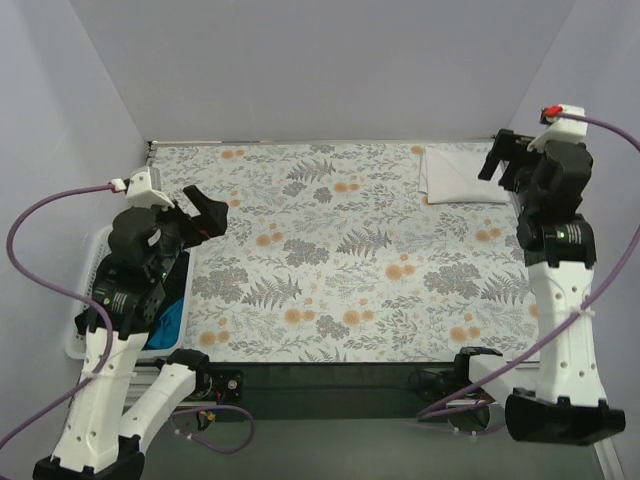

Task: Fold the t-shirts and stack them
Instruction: Reset both grippers

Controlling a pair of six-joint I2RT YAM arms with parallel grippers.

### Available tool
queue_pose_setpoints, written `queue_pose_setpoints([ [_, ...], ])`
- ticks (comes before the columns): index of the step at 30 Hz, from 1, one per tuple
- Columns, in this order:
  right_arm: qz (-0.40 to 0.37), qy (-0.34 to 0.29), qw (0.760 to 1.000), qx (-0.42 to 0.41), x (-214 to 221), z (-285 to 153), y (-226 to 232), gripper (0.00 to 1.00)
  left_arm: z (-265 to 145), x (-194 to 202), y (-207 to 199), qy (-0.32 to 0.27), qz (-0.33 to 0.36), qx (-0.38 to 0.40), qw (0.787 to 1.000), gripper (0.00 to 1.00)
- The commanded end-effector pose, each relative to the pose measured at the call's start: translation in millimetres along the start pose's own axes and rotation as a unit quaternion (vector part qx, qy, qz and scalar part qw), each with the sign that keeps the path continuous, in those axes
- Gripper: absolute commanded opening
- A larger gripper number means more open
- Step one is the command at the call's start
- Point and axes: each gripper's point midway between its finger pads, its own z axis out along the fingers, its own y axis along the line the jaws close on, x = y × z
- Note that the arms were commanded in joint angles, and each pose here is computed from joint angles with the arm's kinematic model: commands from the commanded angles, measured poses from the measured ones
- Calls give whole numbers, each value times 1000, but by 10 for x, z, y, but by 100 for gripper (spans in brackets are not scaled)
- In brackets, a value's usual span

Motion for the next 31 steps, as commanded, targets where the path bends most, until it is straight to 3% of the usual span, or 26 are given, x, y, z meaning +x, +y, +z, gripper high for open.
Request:
queue_pose_setpoints([
  [1,38,45,997,-58,435,-382,182,98,-411,-37,-165,14,26,53,998,98],
  [5,36,-4,996,-86,512,-940,264,98,-711,-61,-328,6,29,109,994,98],
  [13,26,-39,996,-71,799,-1393,57,98,-882,85,-53,-43,27,83,995,98],
  [20,14,-76,994,-78,752,-1431,46,98,-1018,-131,-39,-106,19,84,991,98],
  [31,7,-84,991,-100,669,-1427,138,98,-1001,-170,-90,-106,13,90,990,98],
])
